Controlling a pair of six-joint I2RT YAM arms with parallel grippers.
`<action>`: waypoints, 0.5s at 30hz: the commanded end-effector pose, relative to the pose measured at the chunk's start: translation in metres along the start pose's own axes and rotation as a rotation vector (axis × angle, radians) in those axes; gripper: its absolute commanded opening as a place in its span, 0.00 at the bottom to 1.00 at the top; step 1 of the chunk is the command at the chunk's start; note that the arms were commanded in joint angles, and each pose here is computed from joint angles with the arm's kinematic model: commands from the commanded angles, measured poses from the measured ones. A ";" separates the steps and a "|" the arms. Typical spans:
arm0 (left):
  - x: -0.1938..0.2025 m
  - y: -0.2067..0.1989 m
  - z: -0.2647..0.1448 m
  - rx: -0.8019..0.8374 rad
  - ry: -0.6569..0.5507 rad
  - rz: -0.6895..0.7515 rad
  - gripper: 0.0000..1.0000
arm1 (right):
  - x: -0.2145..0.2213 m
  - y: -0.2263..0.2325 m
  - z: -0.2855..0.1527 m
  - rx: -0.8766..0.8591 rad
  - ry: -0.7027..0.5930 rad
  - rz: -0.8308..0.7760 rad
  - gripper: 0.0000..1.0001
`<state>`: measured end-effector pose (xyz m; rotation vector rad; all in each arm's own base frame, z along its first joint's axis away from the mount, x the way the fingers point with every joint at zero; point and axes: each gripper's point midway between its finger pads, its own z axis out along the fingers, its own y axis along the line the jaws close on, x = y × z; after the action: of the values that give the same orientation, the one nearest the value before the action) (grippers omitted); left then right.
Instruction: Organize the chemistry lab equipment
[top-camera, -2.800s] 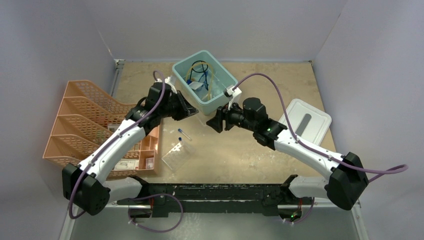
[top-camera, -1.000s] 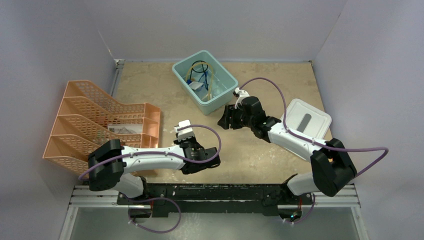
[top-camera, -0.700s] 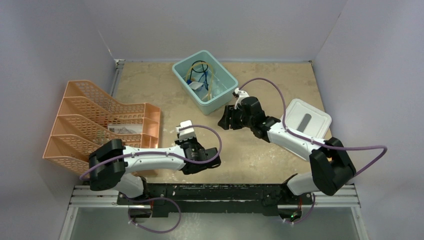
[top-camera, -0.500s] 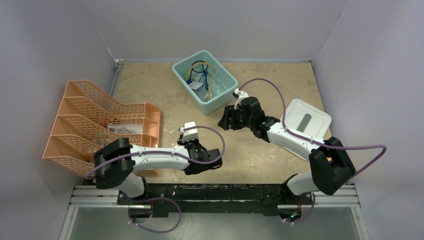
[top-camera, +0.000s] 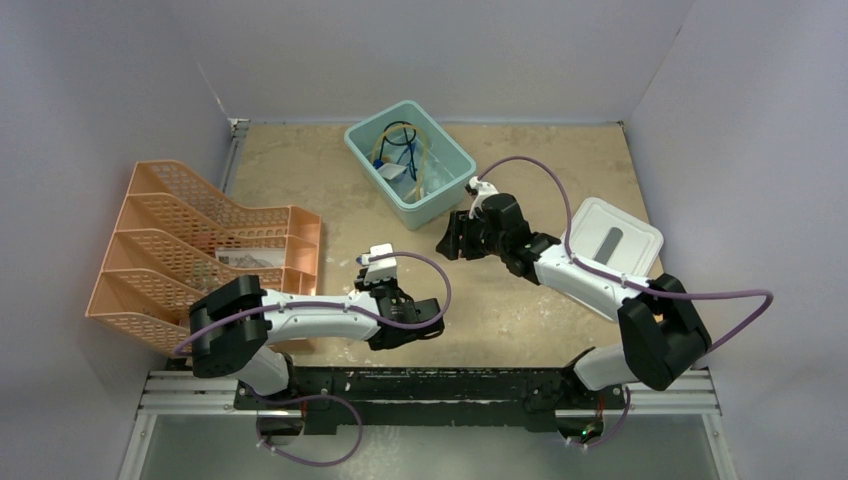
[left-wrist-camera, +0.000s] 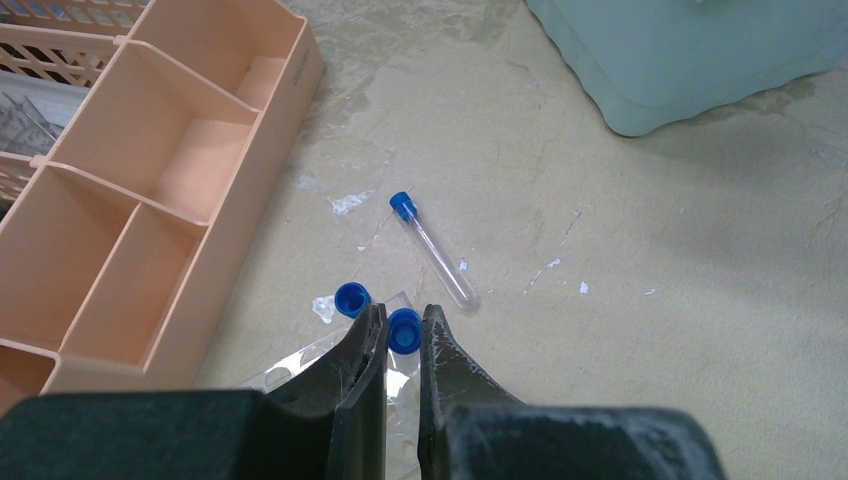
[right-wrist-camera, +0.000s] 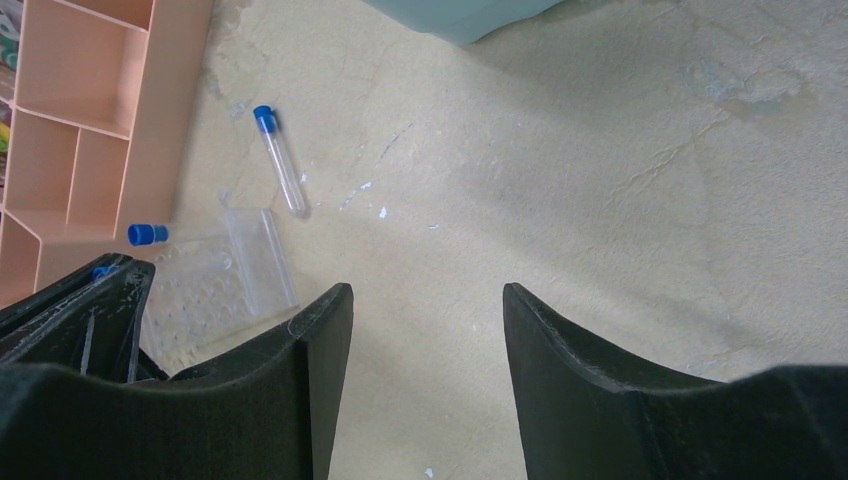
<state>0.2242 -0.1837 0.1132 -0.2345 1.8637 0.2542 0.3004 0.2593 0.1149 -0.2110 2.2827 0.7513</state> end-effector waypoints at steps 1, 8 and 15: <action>-0.001 0.000 0.000 -0.004 -0.014 -0.004 0.00 | -0.014 0.003 0.000 -0.003 -0.035 -0.010 0.59; -0.003 0.001 0.000 -0.003 -0.022 -0.007 0.00 | -0.014 0.002 0.002 0.000 -0.029 -0.011 0.58; 0.004 0.003 0.000 0.008 -0.003 -0.040 0.00 | -0.014 0.003 0.002 -0.006 -0.027 -0.014 0.58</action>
<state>0.2229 -0.1803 0.1080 -0.2267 1.8673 0.2687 0.3002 0.2587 0.1081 -0.2131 2.3018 0.7418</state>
